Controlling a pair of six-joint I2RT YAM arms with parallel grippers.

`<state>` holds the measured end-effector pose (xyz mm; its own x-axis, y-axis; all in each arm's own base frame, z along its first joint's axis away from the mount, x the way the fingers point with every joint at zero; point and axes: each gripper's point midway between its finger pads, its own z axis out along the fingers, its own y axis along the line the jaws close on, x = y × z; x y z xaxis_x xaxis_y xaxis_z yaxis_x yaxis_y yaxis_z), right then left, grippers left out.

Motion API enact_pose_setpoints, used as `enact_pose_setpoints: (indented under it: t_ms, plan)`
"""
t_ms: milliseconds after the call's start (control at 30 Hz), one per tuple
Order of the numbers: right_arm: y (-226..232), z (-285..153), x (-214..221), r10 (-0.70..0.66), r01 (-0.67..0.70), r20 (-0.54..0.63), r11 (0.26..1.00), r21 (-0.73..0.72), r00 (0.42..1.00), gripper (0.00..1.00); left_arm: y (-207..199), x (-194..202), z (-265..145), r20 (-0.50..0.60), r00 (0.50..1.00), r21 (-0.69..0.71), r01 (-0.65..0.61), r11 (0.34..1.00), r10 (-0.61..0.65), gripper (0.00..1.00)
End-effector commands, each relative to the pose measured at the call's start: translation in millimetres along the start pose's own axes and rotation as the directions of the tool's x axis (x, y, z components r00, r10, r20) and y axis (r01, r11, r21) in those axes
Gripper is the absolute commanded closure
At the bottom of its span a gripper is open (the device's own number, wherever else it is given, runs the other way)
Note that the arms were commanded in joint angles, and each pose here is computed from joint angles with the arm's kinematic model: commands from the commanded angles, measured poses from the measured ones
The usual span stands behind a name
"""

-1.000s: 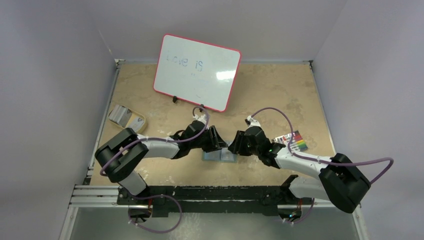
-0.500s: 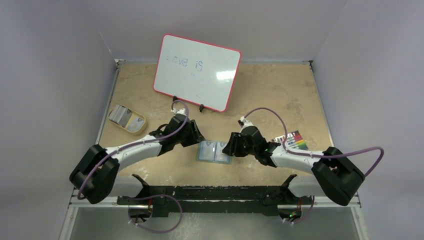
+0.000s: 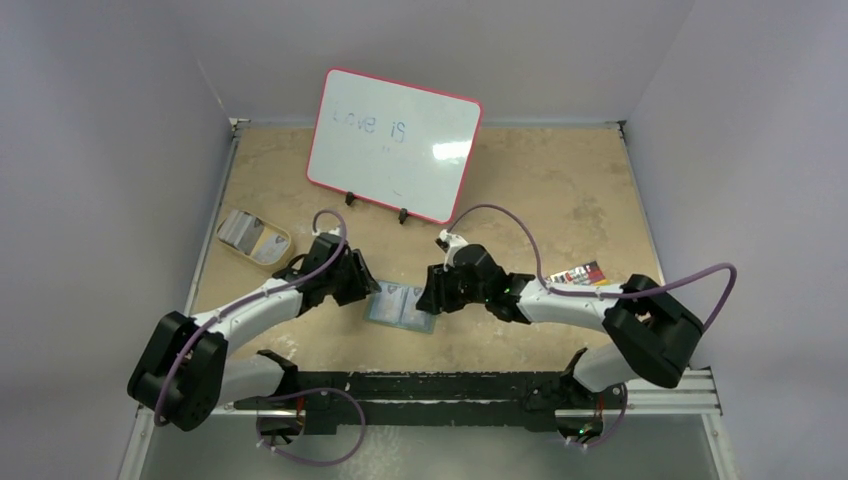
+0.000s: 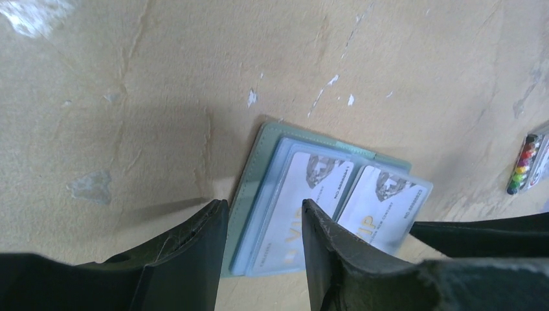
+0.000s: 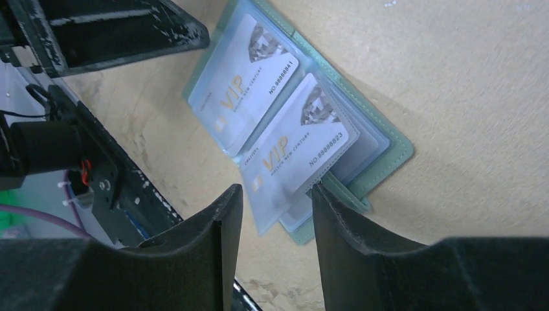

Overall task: Put the credit cards into the card holder
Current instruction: Insert the credit card into the card holder.

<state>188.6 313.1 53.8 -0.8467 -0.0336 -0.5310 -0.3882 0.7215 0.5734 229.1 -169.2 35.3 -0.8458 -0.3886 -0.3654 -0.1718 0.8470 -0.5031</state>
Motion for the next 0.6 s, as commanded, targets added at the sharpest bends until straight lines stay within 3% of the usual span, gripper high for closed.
enact_pose_setpoints:
  t_ms: [0, 200, 567]
  plan:
    - [7, -10, -19, -0.193, 0.193, 0.028, 0.981, 0.002, 0.981, 0.52, -12, 4, -5, -0.02, 1.0, 0.087, 0.005, 0.996, -0.003, 0.55]
    - [-9, -10, -17, -0.415, 0.418, -0.063, 0.907, 0.04, 0.907, 0.45, -4, 4, -9, -0.006, 1.0, 0.064, 0.008, 0.998, -0.007, 0.55]
    - [-12, 3, -2, -0.508, 0.512, -0.193, 0.858, -0.036, 0.839, 0.47, -18, 0, -13, -0.011, 0.996, 0.13, 0.088, 0.988, -0.088, 0.57]
